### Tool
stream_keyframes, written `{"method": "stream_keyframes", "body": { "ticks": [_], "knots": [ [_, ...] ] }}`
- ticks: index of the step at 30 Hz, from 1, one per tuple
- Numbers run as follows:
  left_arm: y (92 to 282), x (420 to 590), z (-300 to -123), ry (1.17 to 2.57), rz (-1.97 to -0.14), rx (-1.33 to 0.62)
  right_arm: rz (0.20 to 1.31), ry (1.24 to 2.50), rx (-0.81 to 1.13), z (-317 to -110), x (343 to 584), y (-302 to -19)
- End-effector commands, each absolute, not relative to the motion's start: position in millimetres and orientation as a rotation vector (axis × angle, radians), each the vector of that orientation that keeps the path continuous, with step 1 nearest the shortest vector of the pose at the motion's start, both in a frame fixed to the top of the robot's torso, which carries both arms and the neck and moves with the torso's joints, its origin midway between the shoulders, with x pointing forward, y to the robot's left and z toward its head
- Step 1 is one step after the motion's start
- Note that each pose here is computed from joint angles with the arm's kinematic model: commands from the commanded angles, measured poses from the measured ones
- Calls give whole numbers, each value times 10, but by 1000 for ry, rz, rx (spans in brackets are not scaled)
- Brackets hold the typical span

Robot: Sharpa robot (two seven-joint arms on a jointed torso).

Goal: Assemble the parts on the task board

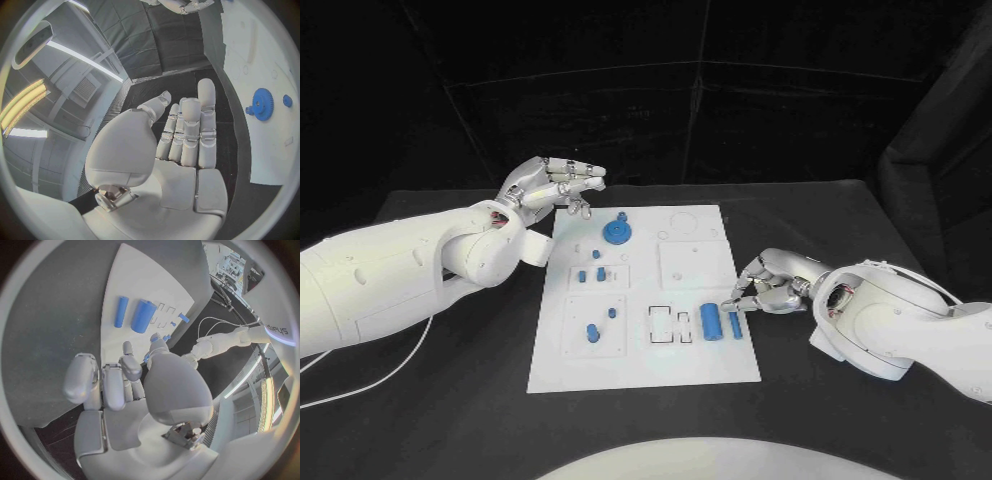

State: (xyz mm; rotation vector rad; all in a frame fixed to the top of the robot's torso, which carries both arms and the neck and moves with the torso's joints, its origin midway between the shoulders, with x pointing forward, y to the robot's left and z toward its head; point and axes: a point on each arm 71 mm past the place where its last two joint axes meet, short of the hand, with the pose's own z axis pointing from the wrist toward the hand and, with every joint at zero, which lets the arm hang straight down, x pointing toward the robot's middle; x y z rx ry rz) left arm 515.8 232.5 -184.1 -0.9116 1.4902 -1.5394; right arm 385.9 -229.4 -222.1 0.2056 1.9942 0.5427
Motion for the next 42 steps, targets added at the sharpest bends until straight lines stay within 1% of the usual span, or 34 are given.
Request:
{"method": "stream_keyframes", "body": {
  "ticks": [1, 11, 26, 37, 42],
  "knots": [
    [2322, 5151, -1828, 1488, -1557, -906, 444, 2001, 144, -2256, 3855, -2270],
    [2339, 5151, -1829, 1487, -1554, -908, 452, 1997, 90, -2325, 3849, -2111],
    [2350, 5156, -1836, 1488, -1551, -909, 462, 2053, 36, -2496, 3821, -1911],
    [2356, 5153, -1840, 1495, -1550, -912, 406, 2081, 19, -2589, 3828, -1874],
    [2354, 5151, -1841, 1498, -1552, -913, 407, 2057, 38, -2584, 3837, -1866]
  ]
}}
